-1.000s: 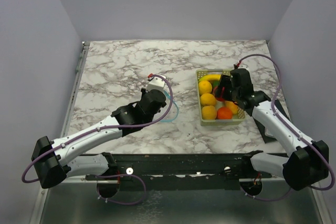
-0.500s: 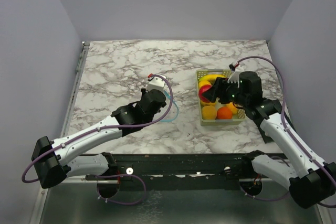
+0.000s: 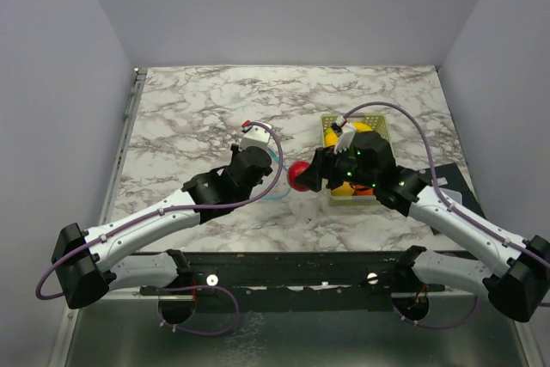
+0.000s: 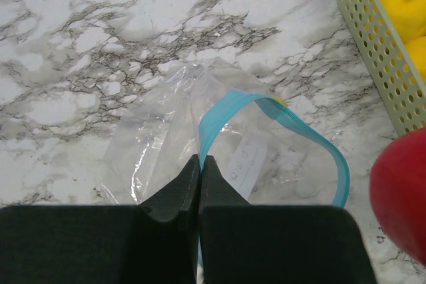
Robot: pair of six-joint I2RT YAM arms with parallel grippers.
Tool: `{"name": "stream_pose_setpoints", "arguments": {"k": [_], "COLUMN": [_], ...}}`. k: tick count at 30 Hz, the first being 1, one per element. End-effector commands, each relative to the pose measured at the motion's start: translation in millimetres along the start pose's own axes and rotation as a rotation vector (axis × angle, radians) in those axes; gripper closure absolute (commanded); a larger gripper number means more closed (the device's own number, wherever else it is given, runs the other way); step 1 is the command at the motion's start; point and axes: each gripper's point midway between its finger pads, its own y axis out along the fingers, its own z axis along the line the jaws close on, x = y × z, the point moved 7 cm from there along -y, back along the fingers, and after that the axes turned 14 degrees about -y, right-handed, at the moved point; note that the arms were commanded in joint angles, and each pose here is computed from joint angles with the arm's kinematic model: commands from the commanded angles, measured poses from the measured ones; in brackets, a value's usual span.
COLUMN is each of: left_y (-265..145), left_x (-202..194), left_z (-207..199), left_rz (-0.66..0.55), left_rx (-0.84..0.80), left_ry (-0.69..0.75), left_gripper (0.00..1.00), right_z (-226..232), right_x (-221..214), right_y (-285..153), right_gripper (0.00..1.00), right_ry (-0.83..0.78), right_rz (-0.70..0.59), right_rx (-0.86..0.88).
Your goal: Place the food in the zip-top bag and seal the zipper
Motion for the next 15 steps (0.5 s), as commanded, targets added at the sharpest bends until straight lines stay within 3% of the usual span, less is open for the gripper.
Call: {"name": "stream_pose_setpoints", "arguments": {"k": [1, 15], "left_y": [-1.7, -2.9], "left_x": [5.7, 6.6], "left_z": [-1.9, -1.5], "left_rz": [0.000, -0.002], "left_rx": [-0.014, -0.018], "left_ry": [-0.004, -0.007], "left_gripper": [1.00, 1.00], "right_z": [12.6, 28.5], "right_x": [10.6, 14.3], "right_y": [21.8, 82.9], "right_gripper": [0.76, 0.73], "right_ry": [-0.021, -0.019], "right_rz": [-0.034, -0.050], "right_rx": [-0.039, -0.132]}}
